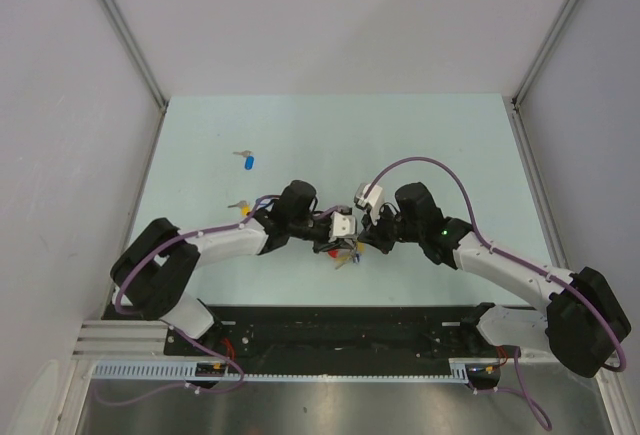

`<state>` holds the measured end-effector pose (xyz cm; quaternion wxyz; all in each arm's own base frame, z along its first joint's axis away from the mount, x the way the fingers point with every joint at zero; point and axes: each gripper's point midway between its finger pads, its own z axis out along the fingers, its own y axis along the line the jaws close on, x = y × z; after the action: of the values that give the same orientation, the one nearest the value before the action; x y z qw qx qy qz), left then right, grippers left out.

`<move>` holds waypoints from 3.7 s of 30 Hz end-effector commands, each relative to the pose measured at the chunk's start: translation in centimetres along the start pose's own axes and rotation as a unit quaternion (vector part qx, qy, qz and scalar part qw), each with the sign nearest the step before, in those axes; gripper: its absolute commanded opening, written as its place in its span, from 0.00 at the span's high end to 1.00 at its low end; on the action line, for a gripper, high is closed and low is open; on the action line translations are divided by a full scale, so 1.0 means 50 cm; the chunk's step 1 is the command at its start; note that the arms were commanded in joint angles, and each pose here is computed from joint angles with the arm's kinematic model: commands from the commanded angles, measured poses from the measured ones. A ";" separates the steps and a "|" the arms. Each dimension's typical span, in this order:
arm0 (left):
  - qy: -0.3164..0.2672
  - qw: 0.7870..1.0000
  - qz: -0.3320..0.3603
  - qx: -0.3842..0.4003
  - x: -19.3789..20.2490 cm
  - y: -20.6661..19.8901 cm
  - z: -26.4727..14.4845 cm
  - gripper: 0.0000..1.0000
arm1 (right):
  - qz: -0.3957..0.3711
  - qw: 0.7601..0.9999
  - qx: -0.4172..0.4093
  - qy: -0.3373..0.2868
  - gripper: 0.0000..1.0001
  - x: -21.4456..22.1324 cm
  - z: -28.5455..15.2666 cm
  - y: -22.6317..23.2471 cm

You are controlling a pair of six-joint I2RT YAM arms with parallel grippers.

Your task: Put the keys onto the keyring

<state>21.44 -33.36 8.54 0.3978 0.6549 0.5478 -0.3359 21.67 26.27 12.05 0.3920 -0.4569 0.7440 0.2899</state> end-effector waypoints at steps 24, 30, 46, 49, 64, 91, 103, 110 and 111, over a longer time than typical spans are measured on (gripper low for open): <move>-0.038 0.998 0.010 -0.053 -0.053 0.017 -0.005 1.00 | 0.091 0.990 0.102 -0.022 1.00 -0.005 -0.027 -0.072; -0.056 0.996 0.013 -0.065 -0.073 0.019 -0.015 1.00 | 0.114 0.988 0.105 -0.016 1.00 0.013 -0.024 -0.078; -0.094 0.990 0.020 -0.105 -0.111 0.032 -0.040 1.00 | 0.153 0.984 0.086 0.003 1.00 0.045 0.006 -0.072; -0.102 0.988 0.024 -0.113 -0.117 0.034 -0.045 0.99 | 0.158 0.984 0.086 0.004 1.00 0.047 0.007 -0.073; -0.090 0.990 0.010 -0.111 -0.103 0.032 -0.042 0.83 | 0.131 0.987 0.085 -0.030 1.00 0.006 -0.020 -0.069; -0.061 0.996 0.009 -0.063 -0.074 0.057 0.027 0.62 | 0.068 0.995 0.058 -0.054 1.00 -0.030 -0.036 -0.040; -0.077 0.995 -0.011 -0.060 -0.073 0.064 0.048 0.76 | 0.069 0.994 0.062 -0.052 1.00 -0.029 -0.039 -0.040; -0.100 0.993 -0.017 -0.059 -0.093 0.060 0.043 0.74 | 0.073 0.994 0.062 -0.049 1.00 -0.025 -0.036 -0.041; -0.100 0.993 -0.020 -0.059 -0.092 0.059 0.044 0.76 | 0.073 0.994 0.060 -0.049 1.00 -0.026 -0.035 -0.040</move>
<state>23.35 -36.43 9.40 0.4540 0.5924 0.5637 -0.3537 23.19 24.14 12.73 0.4164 -0.3585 0.7849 0.2865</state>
